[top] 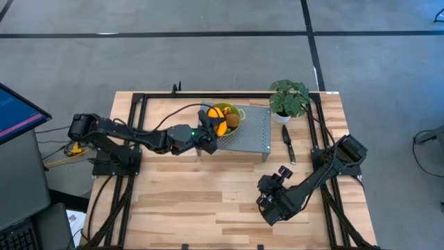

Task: Pick & Place Fruit
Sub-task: Put the mango into the green strainer bowl on the shelf

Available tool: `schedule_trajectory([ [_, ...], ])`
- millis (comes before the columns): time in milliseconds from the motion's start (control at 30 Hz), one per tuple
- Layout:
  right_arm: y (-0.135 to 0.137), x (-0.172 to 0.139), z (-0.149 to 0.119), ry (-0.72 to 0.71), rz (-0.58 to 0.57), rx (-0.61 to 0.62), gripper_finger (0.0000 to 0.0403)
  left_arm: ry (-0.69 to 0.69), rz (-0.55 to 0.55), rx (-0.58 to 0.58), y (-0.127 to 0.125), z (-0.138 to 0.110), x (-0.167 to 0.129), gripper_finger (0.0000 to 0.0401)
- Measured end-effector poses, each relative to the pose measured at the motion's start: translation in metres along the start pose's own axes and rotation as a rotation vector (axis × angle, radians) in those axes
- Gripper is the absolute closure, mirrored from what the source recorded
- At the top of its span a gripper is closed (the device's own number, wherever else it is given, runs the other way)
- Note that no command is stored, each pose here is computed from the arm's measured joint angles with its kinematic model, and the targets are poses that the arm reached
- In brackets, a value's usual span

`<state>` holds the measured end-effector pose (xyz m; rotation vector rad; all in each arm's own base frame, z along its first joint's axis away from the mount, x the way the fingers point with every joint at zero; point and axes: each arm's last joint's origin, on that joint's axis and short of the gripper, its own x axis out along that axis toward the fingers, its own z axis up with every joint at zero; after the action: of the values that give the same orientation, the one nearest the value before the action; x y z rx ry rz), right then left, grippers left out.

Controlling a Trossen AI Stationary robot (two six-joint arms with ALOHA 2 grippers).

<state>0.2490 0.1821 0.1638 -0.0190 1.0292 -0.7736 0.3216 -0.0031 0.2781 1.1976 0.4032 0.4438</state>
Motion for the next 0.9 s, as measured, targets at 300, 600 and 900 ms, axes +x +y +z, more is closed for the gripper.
schedule_trajectory([
  [300,0.0001,-0.0002,-0.0001,-0.001,0.001,0.001,0.0294,-0.047,-0.036,-0.156,-0.0029,-0.0013,0.0039,0.0187],
  [600,0.0008,-0.0005,-0.0004,-0.003,0.006,0.003,0.0294,-0.070,-0.046,-0.241,-0.0024,-0.0010,0.0043,0.0177],
  [900,0.0008,-0.0005,-0.0003,-0.003,0.006,0.004,0.0294,-0.052,-0.038,-0.242,-0.0011,-0.0051,0.0070,0.0160],
])
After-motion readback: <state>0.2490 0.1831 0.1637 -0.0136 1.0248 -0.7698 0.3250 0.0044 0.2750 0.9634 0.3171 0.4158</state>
